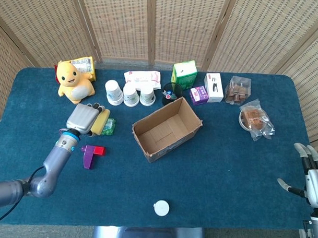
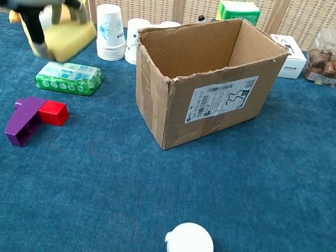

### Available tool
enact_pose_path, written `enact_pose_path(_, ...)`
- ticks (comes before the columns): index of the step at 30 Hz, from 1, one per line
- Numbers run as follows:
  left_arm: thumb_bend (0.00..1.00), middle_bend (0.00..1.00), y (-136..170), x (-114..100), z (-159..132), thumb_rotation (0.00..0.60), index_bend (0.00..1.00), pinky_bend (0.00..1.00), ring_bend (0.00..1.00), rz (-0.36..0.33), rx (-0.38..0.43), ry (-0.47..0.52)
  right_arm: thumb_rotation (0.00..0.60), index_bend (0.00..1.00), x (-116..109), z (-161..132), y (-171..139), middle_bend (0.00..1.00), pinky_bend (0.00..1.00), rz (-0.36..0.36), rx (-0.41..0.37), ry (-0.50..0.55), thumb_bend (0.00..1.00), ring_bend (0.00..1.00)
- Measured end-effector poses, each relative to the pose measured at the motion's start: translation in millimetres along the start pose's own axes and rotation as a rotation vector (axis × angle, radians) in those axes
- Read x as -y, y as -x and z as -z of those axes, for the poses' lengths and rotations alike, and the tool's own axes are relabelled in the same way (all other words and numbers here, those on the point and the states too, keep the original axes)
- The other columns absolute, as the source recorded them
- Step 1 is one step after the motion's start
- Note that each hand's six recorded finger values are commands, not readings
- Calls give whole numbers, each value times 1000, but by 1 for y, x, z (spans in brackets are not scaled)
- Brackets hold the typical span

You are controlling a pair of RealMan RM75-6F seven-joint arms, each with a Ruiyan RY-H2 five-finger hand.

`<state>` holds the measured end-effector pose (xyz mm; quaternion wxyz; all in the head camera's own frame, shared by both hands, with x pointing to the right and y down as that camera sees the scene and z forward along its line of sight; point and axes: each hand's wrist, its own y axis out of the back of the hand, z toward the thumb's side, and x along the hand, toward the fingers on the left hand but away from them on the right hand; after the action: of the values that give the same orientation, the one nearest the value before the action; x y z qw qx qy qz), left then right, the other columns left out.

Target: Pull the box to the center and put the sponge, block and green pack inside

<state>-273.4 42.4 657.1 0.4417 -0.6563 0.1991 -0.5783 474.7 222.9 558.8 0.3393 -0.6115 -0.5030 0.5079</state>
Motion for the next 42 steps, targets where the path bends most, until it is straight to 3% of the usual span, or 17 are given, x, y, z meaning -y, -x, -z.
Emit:
enact_pose_path(7,139,508,28,-58,-9,600,367,617,445,-124,76,96,600,74,1,-4,0,0,233,0,-10,5,0,0)
enact_pose_path(12,133,505,39,-103,-35,600,363,613,445,-219,150,154,600,74,1,-5,-1,0,233,1,-11,7,0,0)
enact_pose_path(15,128,496,38,-117,-53,600,353,610,441,-244,181,144,600,75,0,-4,0,0,233,2,-11,13,0,0)
enact_pose_path(24,120,469,14,-119,-115,600,336,600,414,-201,214,175,600,74,1,-3,0,0,233,-5,-12,20,0,0)
enact_pose_path(28,110,434,2,-120,-139,600,315,589,382,-216,232,182,600,74,1,-1,1,0,233,-8,-7,27,0,0)
enact_pose_path(33,108,182,-7,-119,-161,600,235,452,110,-218,249,158,600,79,1,1,2,0,233,-9,-2,28,0,0)
enact_pose_path(36,107,29,-10,-114,-167,600,186,371,10,-187,242,147,600,83,1,2,2,0,233,-7,-2,31,0,0)
enact_pose_path(39,108,0,-11,-109,-173,600,88,269,0,-161,235,127,600,87,0,2,2,0,233,-7,-2,31,0,0)
enact_pose_path(42,109,0,-10,-110,-173,600,18,234,0,-160,233,137,600,89,0,3,2,0,233,-8,-4,29,0,0)
